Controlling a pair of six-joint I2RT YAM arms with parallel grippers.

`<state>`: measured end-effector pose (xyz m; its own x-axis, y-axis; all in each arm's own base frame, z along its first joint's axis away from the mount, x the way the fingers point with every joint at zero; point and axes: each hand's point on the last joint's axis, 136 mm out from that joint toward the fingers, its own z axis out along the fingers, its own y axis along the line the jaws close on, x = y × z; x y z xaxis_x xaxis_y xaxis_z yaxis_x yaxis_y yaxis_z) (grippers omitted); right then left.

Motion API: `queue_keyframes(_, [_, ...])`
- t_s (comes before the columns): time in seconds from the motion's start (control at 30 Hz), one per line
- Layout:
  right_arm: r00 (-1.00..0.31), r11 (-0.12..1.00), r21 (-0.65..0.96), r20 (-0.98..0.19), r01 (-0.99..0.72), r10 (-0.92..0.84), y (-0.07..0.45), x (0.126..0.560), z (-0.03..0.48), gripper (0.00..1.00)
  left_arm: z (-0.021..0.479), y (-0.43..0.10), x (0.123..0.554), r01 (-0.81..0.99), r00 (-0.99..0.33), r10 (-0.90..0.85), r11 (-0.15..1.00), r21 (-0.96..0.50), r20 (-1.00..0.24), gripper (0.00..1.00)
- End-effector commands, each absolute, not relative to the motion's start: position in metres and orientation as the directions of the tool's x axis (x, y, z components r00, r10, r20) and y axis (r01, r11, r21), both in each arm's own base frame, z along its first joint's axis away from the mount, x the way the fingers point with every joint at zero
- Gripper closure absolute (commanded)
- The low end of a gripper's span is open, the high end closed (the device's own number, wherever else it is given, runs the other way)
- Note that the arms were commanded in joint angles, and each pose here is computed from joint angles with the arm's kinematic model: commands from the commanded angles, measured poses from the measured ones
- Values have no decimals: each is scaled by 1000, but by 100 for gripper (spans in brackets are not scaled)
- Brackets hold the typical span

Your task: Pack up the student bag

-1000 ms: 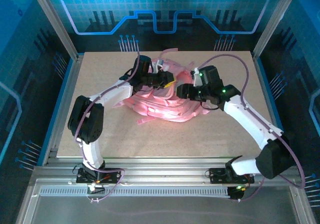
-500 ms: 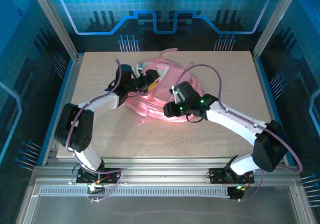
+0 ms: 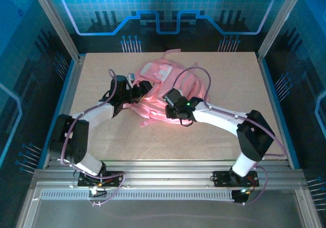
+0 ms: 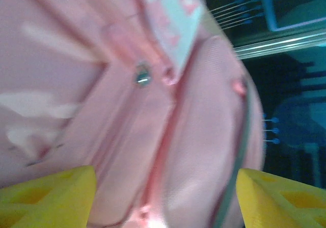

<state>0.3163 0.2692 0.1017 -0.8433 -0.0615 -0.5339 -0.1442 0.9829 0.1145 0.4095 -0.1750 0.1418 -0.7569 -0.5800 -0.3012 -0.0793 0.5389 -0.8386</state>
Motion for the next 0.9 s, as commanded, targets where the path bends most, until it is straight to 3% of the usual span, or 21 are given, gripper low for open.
queue_keyframes(0.0, [-776,988,148,-629,-48,57,280,342,111,60,103,-163,404,-140,-768,-574,583,-800,-284,28])
queue_keyframes(0.17, [-753,992,121,-655,-31,57,279,349,107,70,87,-163,401,-162,-779,-568,590,-791,-264,29])
queue_keyframes(0.3, [-733,993,90,-680,-83,1,279,351,113,89,78,-163,401,-174,-789,-563,591,-788,-247,29])
queue_keyframes(0.43, [-729,977,58,-675,-207,-114,281,345,122,100,74,-158,408,-179,-780,-572,592,-786,-254,28])
queue_keyframes(0.57, [-760,959,46,-621,-281,-193,265,333,117,100,59,-141,430,-200,-746,-594,631,-749,-301,32])
queue_keyframes(0.7, [-819,933,164,-544,-319,-184,250,320,107,100,56,-133,461,-212,-720,-630,600,-771,-292,34])
queue_keyframes(0.87, [-817,883,262,-540,-389,-200,241,315,113,100,58,-136,488,-182,-728,-608,616,-767,-317,34])
